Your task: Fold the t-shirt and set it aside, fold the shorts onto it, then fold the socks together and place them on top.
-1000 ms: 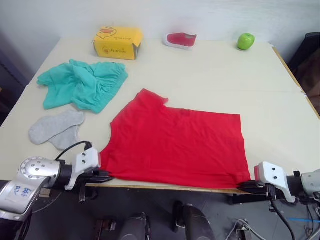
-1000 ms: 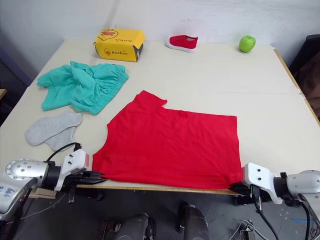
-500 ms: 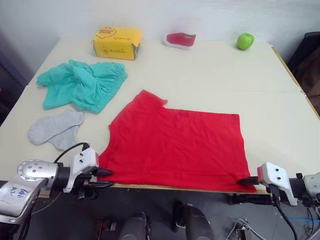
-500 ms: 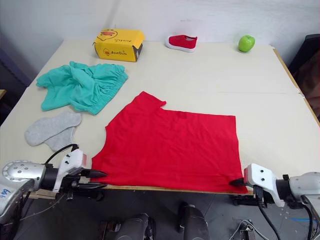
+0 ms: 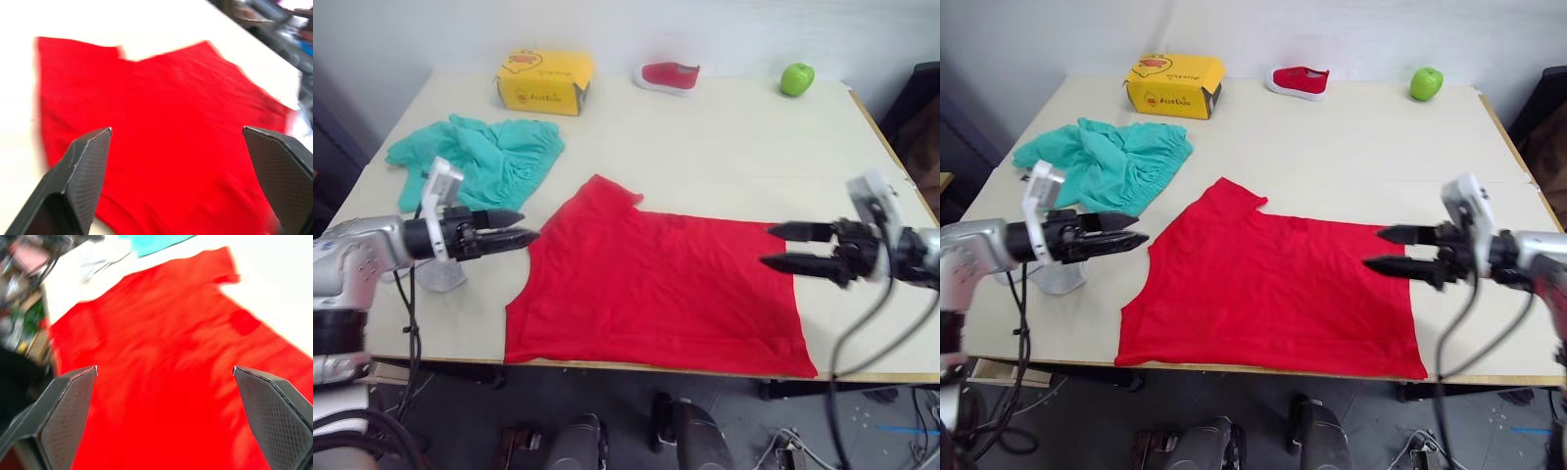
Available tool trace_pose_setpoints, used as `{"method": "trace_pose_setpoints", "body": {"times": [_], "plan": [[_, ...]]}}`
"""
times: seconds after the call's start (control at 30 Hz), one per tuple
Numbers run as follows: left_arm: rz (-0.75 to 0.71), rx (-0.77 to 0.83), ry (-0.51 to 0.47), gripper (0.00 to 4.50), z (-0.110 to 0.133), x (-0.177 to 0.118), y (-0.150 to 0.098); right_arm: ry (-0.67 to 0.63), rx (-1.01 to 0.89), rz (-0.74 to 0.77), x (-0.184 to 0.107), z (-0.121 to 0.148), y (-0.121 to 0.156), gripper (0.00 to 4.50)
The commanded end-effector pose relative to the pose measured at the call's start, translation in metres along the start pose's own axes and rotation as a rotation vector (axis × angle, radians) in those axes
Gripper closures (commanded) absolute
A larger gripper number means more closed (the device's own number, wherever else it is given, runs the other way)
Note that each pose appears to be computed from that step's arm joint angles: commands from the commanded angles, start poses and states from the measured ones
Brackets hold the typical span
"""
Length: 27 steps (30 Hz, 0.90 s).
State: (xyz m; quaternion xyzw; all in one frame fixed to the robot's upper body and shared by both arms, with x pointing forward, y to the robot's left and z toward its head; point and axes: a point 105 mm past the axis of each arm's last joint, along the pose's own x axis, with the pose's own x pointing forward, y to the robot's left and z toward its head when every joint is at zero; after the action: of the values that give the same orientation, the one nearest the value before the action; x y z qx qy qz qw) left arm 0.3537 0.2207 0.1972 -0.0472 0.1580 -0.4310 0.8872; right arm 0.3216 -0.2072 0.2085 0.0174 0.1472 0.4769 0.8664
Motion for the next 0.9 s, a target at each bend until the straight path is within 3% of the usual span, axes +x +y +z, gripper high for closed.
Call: {"method": "trace_pose_setpoints", "body": {"times": [0.03, 0.23, 0.37, 0.87, 0.9], "plan": [[0.141, 0.055, 0.011, 0.02, 0.006, 0.011, 0.030, 0.006, 0.034, -0.167, 0.017, 0.006, -0.032, 0.00], [0.217, 0.103, 0.002, 0.02, 0.015, 0.044, 0.050, 0.047, 0.037, -0.422, 0.035, 0.000, -0.081, 0.00], [0.257, 0.104, 0.016, 0.02, 0.008, 0.062, 0.058, 0.062, 0.027, -0.558, 0.035, -0.002, -0.105, 0.00], [0.304, 0.130, 0.079, 0.02, -0.011, 0.090, 0.060, 0.193, 0.063, -0.657, 0.019, -0.025, -0.122, 0.00], [0.309, 0.135, 0.088, 0.42, -0.013, 0.090, 0.061, 0.200, 0.075, -0.660, 0.019, -0.027, -0.123, 0.00]]}}
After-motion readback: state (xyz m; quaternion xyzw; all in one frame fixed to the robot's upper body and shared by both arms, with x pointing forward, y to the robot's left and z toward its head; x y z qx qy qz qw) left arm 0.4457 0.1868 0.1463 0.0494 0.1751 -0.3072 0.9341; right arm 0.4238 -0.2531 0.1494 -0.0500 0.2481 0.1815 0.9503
